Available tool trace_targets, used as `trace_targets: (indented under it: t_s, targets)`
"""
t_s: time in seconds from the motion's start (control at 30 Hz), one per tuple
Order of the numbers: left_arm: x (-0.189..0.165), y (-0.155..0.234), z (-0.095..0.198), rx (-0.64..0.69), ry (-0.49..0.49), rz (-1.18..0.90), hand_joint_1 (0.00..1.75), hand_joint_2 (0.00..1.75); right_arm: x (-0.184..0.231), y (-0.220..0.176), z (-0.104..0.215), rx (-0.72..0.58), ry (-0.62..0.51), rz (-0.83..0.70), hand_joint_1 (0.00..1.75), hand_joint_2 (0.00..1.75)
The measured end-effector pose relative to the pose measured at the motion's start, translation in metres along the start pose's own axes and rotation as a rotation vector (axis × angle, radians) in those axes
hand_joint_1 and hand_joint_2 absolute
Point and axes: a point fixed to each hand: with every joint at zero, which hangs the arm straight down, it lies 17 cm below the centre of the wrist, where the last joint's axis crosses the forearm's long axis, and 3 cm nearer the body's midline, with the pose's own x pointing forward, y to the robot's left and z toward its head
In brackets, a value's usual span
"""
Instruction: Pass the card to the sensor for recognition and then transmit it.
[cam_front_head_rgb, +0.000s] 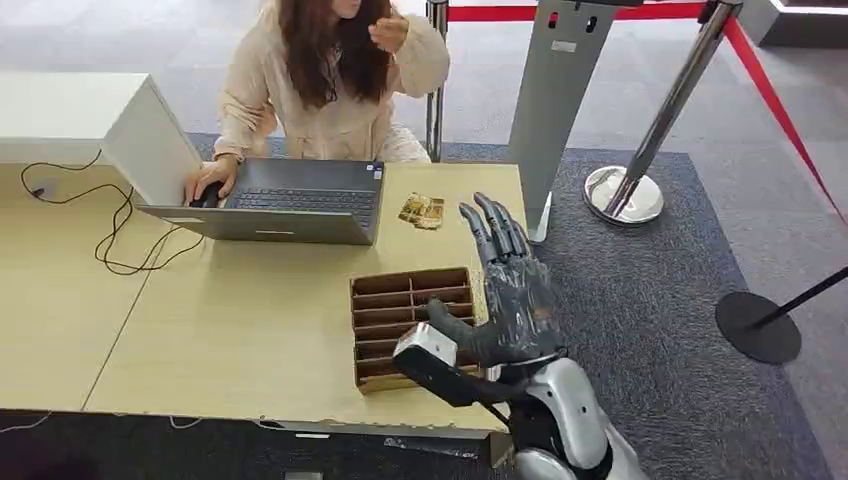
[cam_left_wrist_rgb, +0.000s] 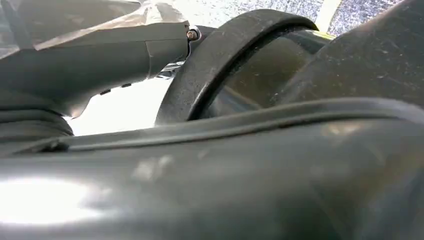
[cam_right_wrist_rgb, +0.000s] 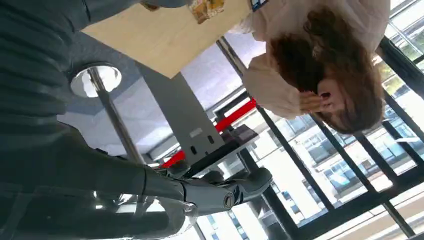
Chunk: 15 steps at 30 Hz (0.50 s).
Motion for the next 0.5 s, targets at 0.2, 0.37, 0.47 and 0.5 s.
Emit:
trace_targets:
  t_s: [0.2, 0.37, 0.47, 0.5]
  targets:
    - [-0.001, 0.001, 0.000, 0.002, 0.001, 0.004, 0.00, 0.00, -0.004, -0.016, 0.024, 0.000, 0.002, -0.047, 0.10, 1.75]
    - [-0.001, 0.001, 0.000, 0.001, 0.001, 0.009, 0.00, 0.00, -0.006, -0.016, 0.034, 0.005, 0.006, -0.074, 0.21, 1.75]
    - [-0.001, 0.001, 0.000, 0.000, 0.003, 0.012, 0.00, 0.00, -0.010, -0.012, 0.038, 0.007, 0.023, -0.096, 0.37, 1.75]
    - [-0.001, 0.001, 0.000, 0.000, 0.002, 0.012, 0.00, 0.00, -0.011, -0.012, 0.038, 0.005, 0.023, -0.098, 0.40, 1.75]
